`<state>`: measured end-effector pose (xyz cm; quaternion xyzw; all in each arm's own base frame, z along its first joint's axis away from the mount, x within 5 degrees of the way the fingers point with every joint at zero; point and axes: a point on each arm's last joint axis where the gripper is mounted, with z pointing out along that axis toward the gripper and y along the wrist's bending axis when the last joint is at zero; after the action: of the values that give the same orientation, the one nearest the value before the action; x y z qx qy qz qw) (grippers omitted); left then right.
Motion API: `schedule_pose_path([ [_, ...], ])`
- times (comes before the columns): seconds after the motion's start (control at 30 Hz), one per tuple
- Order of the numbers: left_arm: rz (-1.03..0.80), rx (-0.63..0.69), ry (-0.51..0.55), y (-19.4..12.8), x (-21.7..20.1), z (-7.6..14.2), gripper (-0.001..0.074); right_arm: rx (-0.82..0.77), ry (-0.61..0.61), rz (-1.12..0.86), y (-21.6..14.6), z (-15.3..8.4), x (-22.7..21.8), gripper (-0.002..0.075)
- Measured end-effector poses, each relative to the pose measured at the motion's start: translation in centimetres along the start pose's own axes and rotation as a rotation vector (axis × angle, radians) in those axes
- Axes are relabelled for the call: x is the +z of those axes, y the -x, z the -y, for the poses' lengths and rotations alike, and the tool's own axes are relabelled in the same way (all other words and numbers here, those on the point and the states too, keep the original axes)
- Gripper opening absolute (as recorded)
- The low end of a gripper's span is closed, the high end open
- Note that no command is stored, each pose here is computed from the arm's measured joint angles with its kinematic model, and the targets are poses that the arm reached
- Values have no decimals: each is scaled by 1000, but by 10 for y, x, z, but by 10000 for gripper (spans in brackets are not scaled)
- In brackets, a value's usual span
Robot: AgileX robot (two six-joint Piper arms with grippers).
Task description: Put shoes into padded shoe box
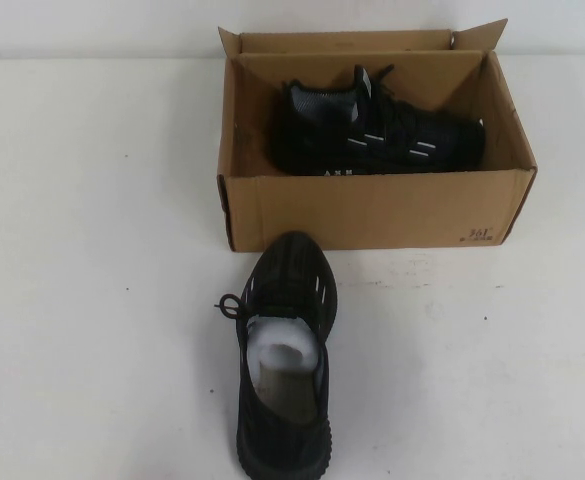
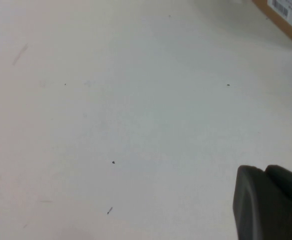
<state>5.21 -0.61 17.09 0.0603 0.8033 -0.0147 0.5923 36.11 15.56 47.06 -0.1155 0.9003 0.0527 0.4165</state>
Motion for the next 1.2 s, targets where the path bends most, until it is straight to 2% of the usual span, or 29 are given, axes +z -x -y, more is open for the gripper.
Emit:
schedule_pose_path([
  [0.17, 0, 0, 0, 0, 0, 0, 0, 0, 12, 1, -18, 8, -51, -7],
  [0.43, 0, 0, 0, 0, 0, 0, 0, 12, 44, -47, -81, 22, -120, -8],
  [0.6, 0, 0, 0, 0, 0, 0, 0, -6, 42, -68, -110, 28, -138, -8],
  [0.8, 0, 0, 0, 0, 0, 0, 0, -80, 9, -110, -135, 34, -139, -8],
  [0.97, 0, 0, 0, 0, 0, 0, 0, -120, -38, -182, -163, 39, -117, -8],
  [1.07, 0, 0, 0, 0, 0, 0, 0, -125, -51, -96, -186, 45, -100, -8],
  [1.2, -1, 0, 0, 0, 0, 0, 0, -87, -86, 157, -230, 63, -83, -8],
])
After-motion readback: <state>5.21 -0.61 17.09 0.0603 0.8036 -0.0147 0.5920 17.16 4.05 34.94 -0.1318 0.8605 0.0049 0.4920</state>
